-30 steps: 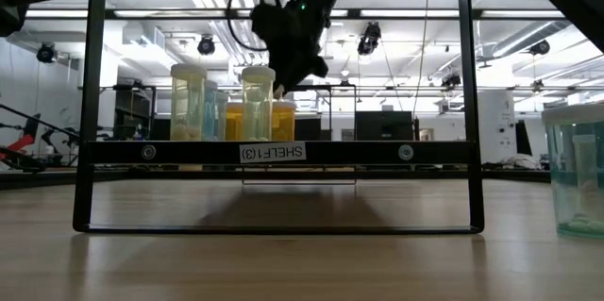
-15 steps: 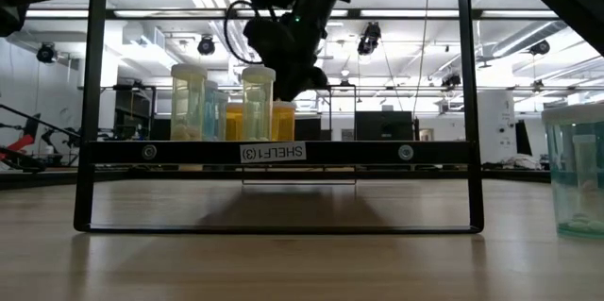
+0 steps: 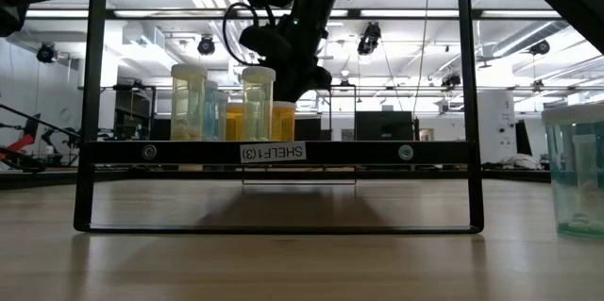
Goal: Pick and place medicine bottles onto shelf by color
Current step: Put the yellow pill bottle aligned with the other yellow pill bottles on the shelf
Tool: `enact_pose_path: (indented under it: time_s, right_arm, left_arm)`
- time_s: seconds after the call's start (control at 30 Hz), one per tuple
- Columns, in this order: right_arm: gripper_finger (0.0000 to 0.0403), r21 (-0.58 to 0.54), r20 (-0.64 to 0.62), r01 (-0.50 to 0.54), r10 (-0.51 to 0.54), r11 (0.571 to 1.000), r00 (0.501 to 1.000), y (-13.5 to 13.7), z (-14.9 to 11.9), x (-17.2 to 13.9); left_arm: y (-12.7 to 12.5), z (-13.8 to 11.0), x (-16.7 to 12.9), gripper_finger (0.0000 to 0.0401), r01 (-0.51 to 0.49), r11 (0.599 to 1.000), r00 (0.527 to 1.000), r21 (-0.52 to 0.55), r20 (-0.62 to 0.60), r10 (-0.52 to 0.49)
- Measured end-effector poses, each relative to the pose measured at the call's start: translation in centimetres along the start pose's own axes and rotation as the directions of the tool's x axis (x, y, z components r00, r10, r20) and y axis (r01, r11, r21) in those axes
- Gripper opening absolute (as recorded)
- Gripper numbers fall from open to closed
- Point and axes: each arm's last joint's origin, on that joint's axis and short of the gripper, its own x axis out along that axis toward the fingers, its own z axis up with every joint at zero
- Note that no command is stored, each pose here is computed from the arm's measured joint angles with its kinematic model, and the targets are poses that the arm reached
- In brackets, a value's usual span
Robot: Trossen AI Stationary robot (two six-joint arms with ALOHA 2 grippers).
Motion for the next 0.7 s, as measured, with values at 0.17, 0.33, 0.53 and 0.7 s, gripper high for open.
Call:
enact_pose_path:
  time_s: [0.17, 0.33, 0.53, 0.7]
  right_arm:
    - [0.0107, 0.049, -0.009, 0.003, -0.002, 0.999, 1.0, 0.0, -0.3, 0.6]
    - [0.0107, 0.06, 0.013, -0.005, 0.004, 0.998, 1.0, 0.0, -0.4, 1.3]
    - [0.0107, 0.057, 0.011, 0.008, -0.008, 0.998, 1.0, -0.1, -0.7, 1.7]
    - [0.0109, 0.052, 0.014, 0.02, -0.02, 0.998, 1.0, -0.2, -0.7, 1.8]
  left_arm:
    - [0.0, 0.0, 0.0, 0.0205, -0.002, 1.0, 1.0, -0.001, 0.002, 0.002]
    - [0.0, 0.0, 0.0, 0.0205, -0.001, 1.0, 1.0, -0.001, 0.001, 0.001]
    - [0.0, 0.0, 0.0, 0.0205, -0.001, 1.0, 1.0, -0.001, 0.001, 0.001]
    - [0.0, 0.0, 0.0, 0.0205, -0.001, 1.0, 1.0, -0.001, 0.001, 0.001]
